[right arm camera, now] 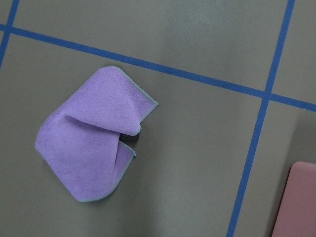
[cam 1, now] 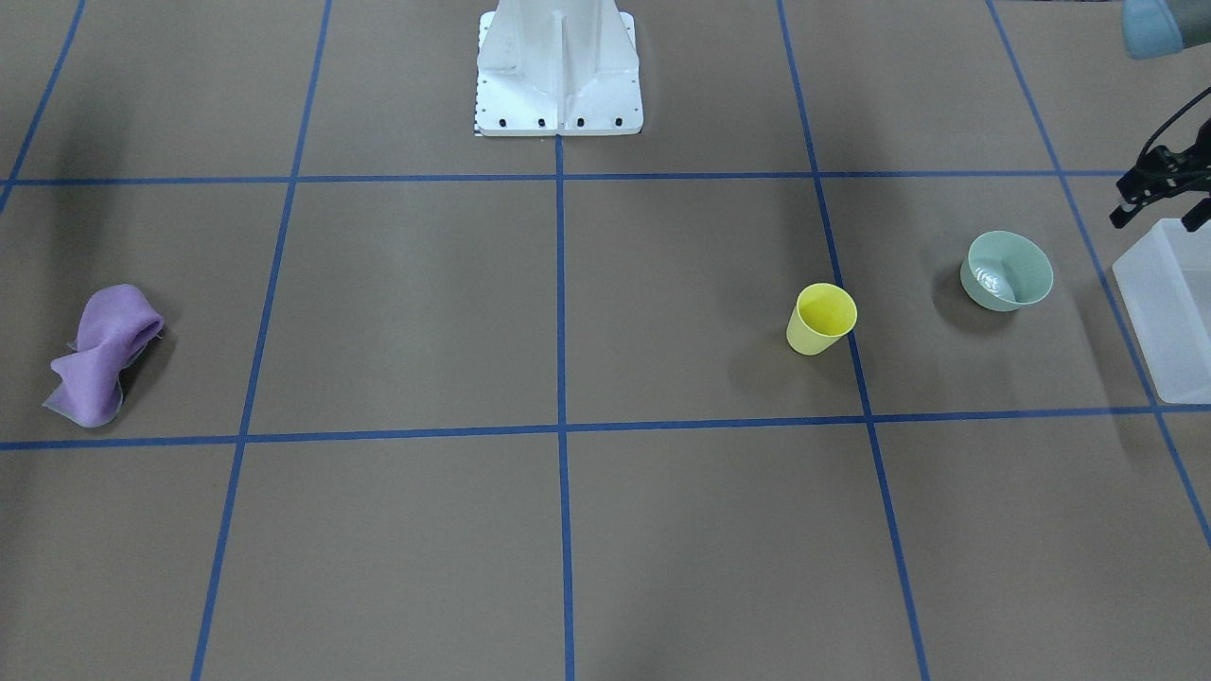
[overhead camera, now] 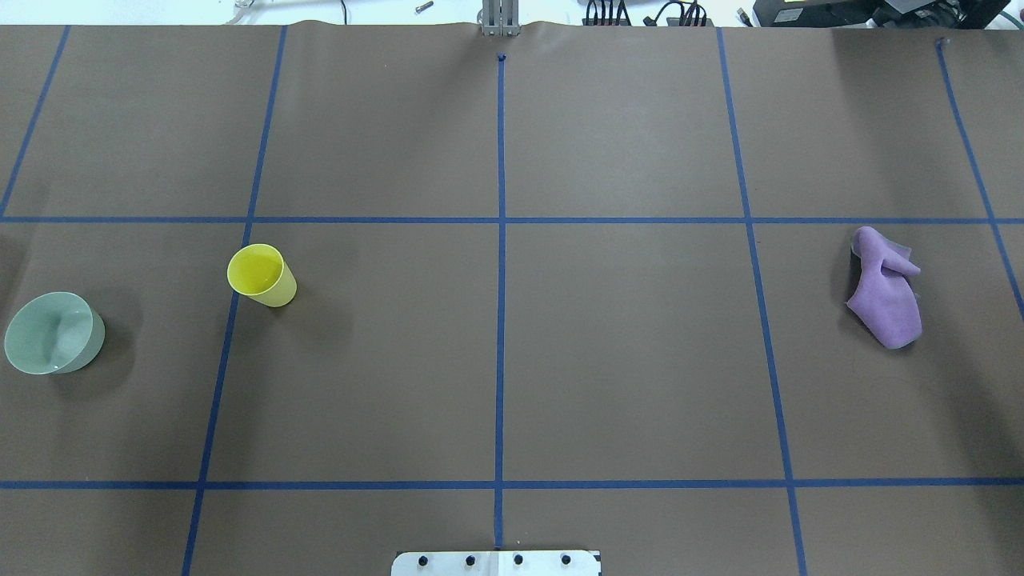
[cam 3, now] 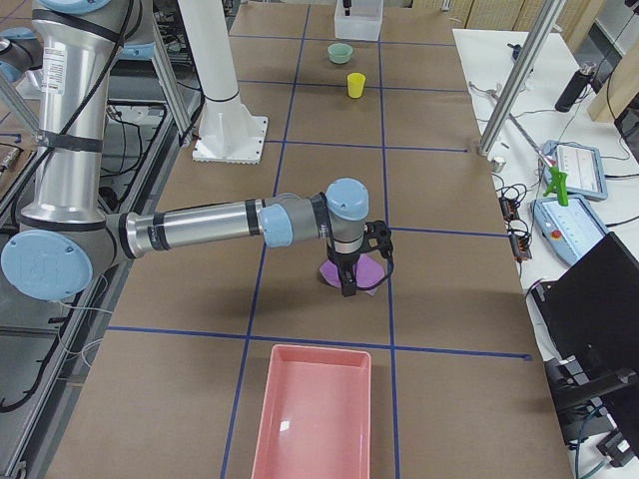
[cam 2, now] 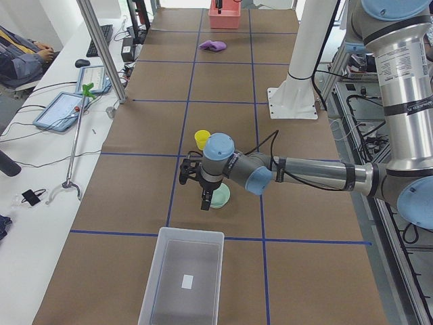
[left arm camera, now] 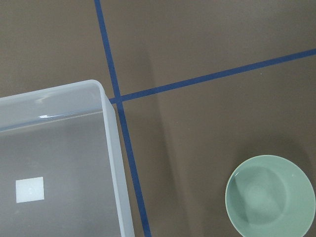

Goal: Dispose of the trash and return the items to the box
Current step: 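Lower the left gripper onto the pale green bowl rim and grasp it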

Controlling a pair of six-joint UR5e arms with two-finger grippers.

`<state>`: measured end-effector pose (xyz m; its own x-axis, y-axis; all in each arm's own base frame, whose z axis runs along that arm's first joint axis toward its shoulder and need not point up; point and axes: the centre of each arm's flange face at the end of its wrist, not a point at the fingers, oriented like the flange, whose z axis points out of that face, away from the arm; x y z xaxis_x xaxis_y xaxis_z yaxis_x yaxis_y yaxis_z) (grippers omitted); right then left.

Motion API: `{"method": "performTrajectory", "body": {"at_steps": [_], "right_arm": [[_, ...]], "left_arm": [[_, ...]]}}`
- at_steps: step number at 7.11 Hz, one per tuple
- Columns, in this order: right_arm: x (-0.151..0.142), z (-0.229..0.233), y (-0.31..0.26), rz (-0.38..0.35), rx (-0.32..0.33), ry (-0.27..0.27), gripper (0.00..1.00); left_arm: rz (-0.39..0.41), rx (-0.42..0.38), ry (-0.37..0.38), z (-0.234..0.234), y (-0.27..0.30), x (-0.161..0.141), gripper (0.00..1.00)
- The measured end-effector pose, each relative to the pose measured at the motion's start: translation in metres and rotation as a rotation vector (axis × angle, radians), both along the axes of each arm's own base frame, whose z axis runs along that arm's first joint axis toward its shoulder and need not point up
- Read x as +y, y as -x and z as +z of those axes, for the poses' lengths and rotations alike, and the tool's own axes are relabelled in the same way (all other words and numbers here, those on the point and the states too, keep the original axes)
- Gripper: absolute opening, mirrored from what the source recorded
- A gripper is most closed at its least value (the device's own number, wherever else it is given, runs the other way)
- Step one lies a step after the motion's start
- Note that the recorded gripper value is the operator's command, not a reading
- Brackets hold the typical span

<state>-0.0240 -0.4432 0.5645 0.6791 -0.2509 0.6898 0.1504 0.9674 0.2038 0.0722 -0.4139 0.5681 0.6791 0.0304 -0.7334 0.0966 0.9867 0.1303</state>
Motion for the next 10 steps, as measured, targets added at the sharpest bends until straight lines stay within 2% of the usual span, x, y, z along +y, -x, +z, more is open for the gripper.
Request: {"method": "performTrajectory", "body": {"at_steps": [3,6,7,8,10], "right_arm": [[-0.004,-0.003,0.007,0.015,-0.012,0.007,1.00],[-0.005,-0.001,0.009,0.014,-0.013,0.014,1.00],[-0.005,-0.001,0.009,0.012,-0.016,0.016,1.00],[-0.005,-0.001,0.010,0.012,-0.018,0.017,1.00],[-0.005,-0.001,0.010,0.011,-0.018,0.017,1.00]], "left_arm": [[-0.005,-0.019,0.043,-0.021,-0.110,0.007,0.97],[-0.002,-0.058,0.070,-0.014,-0.168,0.015,0.97],[0.003,-0.066,0.075,-0.009,-0.175,0.014,0.83],[0.003,-0.068,0.081,-0.006,-0.183,0.011,0.01],[-0.026,-0.043,0.117,-0.015,-0.203,-0.002,0.00]]}}
